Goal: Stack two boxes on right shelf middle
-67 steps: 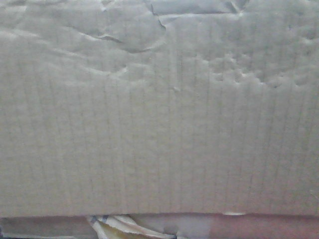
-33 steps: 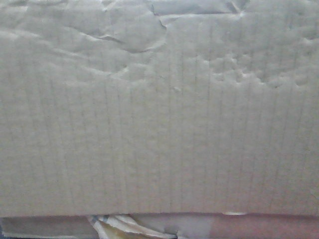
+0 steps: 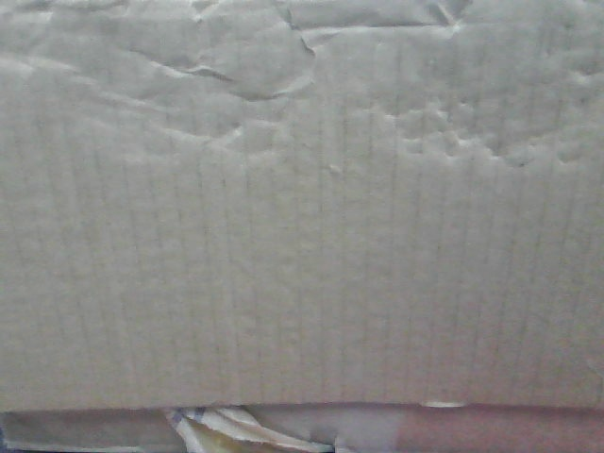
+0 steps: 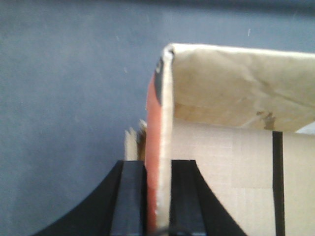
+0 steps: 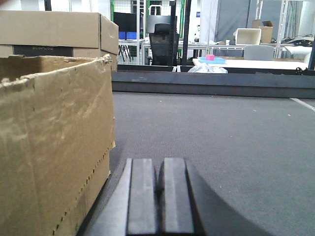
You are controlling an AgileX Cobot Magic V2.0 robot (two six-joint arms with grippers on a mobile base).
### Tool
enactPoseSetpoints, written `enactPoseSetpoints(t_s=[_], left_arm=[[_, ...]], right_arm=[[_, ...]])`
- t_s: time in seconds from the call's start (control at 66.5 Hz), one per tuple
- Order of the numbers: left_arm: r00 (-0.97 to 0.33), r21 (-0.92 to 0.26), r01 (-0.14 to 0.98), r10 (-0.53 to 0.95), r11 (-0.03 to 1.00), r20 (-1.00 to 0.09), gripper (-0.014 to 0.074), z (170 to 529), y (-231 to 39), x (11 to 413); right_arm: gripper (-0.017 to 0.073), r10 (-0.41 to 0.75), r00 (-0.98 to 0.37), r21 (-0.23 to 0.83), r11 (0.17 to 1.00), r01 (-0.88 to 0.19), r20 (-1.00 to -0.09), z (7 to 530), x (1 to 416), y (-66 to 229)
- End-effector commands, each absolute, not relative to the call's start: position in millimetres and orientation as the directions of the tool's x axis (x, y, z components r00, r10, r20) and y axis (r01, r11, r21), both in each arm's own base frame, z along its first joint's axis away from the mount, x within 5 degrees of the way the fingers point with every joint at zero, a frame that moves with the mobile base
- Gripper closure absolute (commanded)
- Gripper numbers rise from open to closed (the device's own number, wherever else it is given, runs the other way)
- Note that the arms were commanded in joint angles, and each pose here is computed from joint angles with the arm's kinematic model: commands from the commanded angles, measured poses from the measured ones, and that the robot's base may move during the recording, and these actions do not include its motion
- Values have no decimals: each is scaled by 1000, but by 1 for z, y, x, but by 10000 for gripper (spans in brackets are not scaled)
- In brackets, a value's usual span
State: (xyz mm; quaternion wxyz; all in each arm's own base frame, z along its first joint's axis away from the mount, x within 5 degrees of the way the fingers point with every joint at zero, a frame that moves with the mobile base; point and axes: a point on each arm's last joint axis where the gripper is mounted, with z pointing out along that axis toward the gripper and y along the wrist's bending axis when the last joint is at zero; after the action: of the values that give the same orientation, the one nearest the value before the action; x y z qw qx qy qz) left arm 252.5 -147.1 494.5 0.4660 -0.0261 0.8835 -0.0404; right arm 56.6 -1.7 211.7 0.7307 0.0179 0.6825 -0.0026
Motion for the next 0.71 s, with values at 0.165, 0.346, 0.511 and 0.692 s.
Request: enactPoseSetpoints(t_s=[0.165, 0.346, 0.511, 0.692], left_arm=[[-639, -91, -22, -84, 996, -765, 704, 440, -187, 254], [-697, -121, -20, -101, 992, -710, 704, 402, -199, 257], [-733, -89, -7, -66, 996, -677, 704, 374, -206, 263], [-751, -63, -15, -53, 998, -658, 704, 360, -209, 271]], right_arm=[[724, 16, 95, 19, 999, 27, -995, 214, 56, -2], [724, 16, 95, 19, 999, 27, -995, 214, 56, -2], [724, 16, 95, 19, 999, 27, -995, 214, 56, -2], [724, 16, 95, 19, 999, 27, -995, 214, 56, -2]])
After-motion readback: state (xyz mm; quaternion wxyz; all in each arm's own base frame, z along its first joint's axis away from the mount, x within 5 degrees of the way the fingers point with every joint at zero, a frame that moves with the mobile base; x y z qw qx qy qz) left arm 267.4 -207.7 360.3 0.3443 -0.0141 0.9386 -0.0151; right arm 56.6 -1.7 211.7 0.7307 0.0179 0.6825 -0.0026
